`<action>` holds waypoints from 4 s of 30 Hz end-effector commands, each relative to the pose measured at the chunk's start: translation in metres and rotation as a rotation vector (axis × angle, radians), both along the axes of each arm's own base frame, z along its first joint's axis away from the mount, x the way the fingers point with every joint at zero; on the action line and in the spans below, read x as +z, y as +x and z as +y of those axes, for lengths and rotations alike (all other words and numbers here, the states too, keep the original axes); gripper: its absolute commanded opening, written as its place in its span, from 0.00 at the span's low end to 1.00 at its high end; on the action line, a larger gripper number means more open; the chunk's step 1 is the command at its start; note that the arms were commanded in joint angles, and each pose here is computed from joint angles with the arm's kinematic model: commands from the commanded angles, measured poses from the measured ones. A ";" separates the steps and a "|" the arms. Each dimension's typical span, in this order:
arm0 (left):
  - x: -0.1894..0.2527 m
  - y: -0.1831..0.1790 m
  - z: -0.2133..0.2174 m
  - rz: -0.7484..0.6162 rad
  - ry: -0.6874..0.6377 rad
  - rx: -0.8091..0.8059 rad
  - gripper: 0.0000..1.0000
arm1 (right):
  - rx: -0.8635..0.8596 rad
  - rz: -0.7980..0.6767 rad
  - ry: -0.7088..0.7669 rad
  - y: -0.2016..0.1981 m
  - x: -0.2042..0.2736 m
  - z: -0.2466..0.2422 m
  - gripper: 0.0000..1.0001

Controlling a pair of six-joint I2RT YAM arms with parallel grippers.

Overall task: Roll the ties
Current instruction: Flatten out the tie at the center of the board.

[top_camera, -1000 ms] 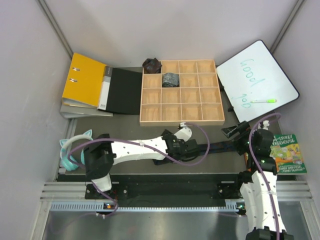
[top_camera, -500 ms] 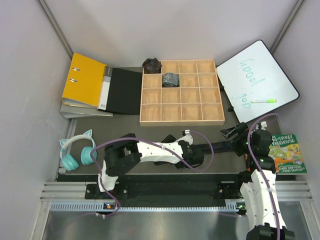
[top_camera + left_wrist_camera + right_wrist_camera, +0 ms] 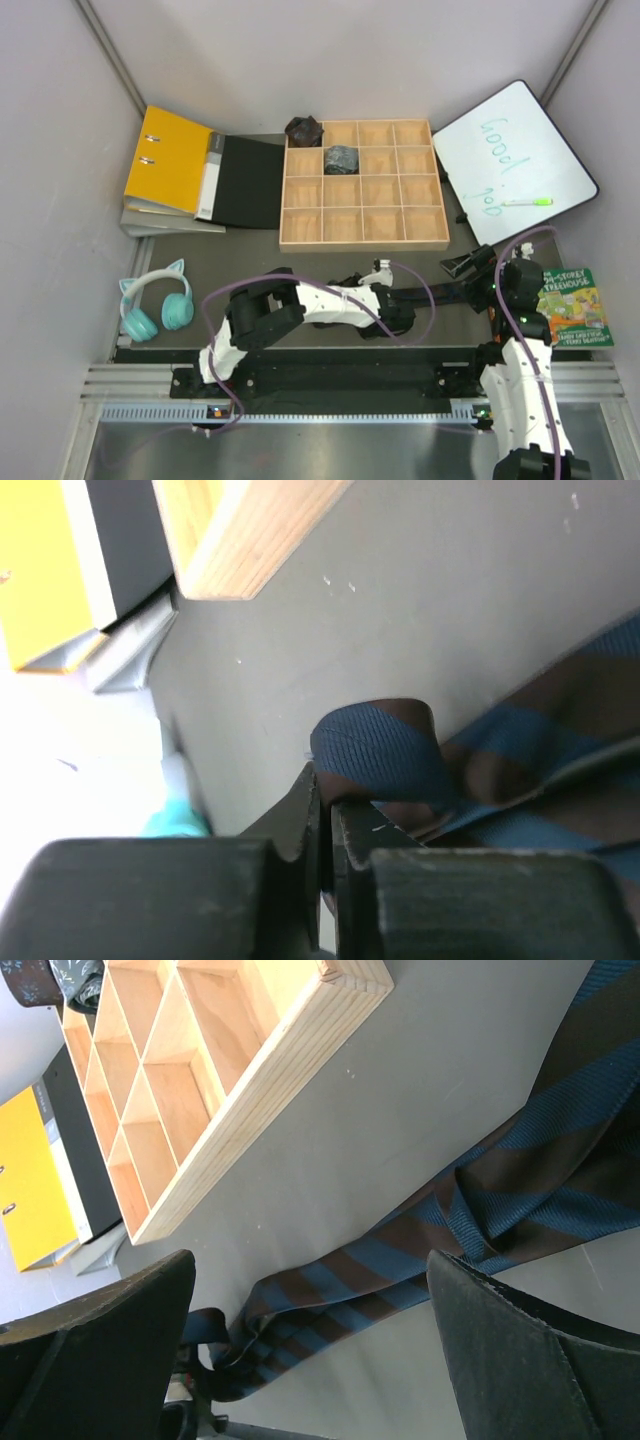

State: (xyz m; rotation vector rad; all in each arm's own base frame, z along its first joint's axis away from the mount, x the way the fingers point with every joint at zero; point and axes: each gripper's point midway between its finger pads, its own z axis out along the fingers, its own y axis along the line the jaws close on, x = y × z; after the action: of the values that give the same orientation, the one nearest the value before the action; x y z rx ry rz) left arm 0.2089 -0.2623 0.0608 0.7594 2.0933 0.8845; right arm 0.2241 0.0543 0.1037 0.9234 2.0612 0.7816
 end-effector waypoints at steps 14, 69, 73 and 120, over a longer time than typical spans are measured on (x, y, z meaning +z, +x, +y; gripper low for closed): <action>0.093 -0.037 0.106 -0.224 -0.750 0.328 0.00 | 0.128 -0.066 0.021 0.002 0.008 0.027 0.99; 0.031 -0.002 0.027 0.104 -1.059 0.160 0.64 | -0.137 0.272 -0.239 0.011 -0.040 -0.059 0.85; 0.029 -0.006 0.034 0.102 -1.068 0.157 0.64 | -0.156 0.305 -0.237 0.003 -0.052 -0.060 0.99; 0.027 -0.019 0.049 0.109 -1.126 0.180 0.62 | -0.144 0.262 -0.045 0.038 -0.102 -0.039 0.28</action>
State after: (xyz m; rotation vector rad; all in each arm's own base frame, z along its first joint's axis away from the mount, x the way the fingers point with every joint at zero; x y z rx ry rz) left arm 0.1881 -0.2120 0.0841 0.0345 2.3307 -0.2979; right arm 0.2772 0.0149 0.0246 1.1483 2.1340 0.5906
